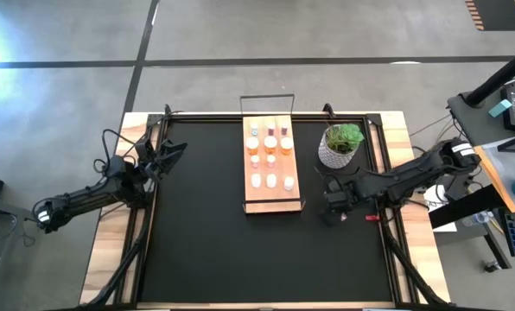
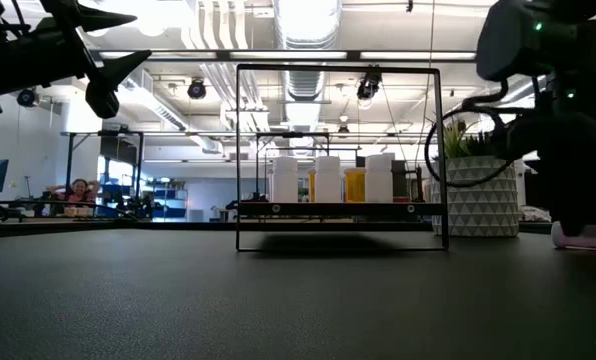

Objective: Pick and place medicine bottles onto shelf by color
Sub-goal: Put the pink pill bottle on the shelf aligned with the pink pill bottle

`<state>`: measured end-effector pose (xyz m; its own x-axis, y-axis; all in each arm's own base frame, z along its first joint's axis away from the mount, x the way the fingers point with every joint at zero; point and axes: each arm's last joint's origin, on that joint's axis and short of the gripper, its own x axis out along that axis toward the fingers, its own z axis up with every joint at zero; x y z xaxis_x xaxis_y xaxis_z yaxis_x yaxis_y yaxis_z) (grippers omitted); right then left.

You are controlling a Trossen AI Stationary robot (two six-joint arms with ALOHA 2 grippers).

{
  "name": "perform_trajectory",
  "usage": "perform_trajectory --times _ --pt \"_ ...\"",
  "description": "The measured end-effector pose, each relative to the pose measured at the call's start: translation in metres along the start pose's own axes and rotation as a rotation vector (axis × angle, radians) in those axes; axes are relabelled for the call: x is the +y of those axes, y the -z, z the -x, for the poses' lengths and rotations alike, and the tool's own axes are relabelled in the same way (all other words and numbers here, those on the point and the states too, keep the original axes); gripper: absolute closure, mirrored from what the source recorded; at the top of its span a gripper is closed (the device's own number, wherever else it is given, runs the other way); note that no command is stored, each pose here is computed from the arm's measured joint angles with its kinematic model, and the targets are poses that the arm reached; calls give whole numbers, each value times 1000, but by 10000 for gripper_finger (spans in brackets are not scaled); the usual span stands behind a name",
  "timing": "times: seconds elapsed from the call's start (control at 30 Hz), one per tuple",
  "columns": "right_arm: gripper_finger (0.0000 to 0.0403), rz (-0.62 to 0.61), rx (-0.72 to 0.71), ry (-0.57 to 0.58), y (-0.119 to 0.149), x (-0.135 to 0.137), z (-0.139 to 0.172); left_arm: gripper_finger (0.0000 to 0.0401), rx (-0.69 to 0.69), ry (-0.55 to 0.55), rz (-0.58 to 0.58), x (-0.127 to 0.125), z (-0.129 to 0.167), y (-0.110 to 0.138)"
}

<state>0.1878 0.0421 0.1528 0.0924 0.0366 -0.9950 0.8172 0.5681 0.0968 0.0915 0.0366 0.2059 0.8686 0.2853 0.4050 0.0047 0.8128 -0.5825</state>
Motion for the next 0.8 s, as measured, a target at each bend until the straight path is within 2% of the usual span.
perform_trajectory --times 0.23,0.8 --pt "182 41 46 53 -2 1 -12 177 0 -1 0 0 0 0" --pt "248 74 62 47 -2 2 -13 177 0 0 0 0 0 0"
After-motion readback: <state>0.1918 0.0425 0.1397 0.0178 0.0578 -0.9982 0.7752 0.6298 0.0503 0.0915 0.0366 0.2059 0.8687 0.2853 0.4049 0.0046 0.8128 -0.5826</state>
